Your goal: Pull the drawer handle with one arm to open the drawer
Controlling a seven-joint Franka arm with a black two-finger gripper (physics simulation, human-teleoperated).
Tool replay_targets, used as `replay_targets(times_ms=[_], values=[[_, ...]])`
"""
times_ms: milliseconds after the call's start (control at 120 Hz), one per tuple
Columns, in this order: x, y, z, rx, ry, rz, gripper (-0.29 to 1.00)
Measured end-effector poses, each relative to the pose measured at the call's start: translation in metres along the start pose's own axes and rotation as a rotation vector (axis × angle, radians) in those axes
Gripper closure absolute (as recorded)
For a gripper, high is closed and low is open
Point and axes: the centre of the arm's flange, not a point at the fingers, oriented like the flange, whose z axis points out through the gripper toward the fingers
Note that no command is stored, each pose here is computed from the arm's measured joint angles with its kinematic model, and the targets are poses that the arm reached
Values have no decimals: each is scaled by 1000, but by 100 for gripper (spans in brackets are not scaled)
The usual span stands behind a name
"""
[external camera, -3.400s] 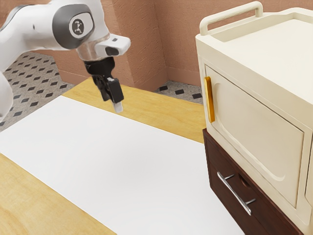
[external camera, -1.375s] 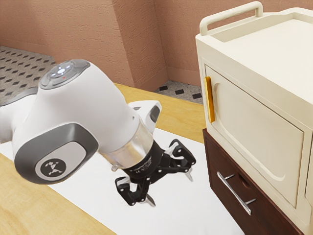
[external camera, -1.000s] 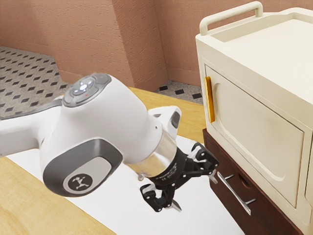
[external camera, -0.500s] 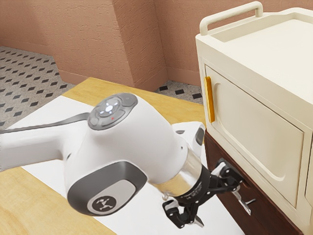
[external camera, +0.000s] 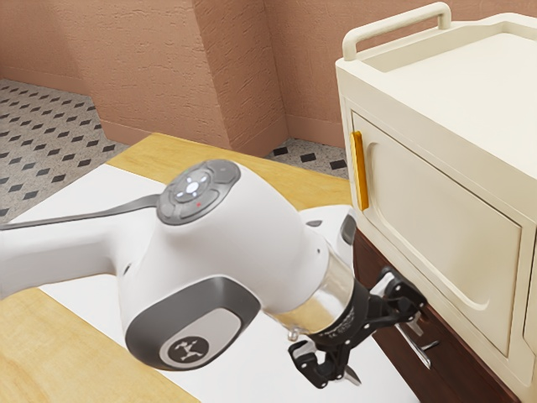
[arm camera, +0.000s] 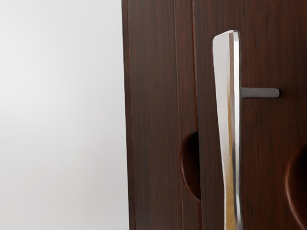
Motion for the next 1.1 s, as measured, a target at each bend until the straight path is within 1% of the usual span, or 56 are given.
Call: replay_targets(times_ms=[225, 433, 633, 742, 1100], values=[[0, -1, 7, 9, 1, -6, 0], [3, -2, 8, 13, 4, -11, 11], [8, -9, 6, 34, 7, -20, 16], [11, -21, 3, 50, 4, -26, 17], [26, -62, -16, 56, -18, -59, 18]])
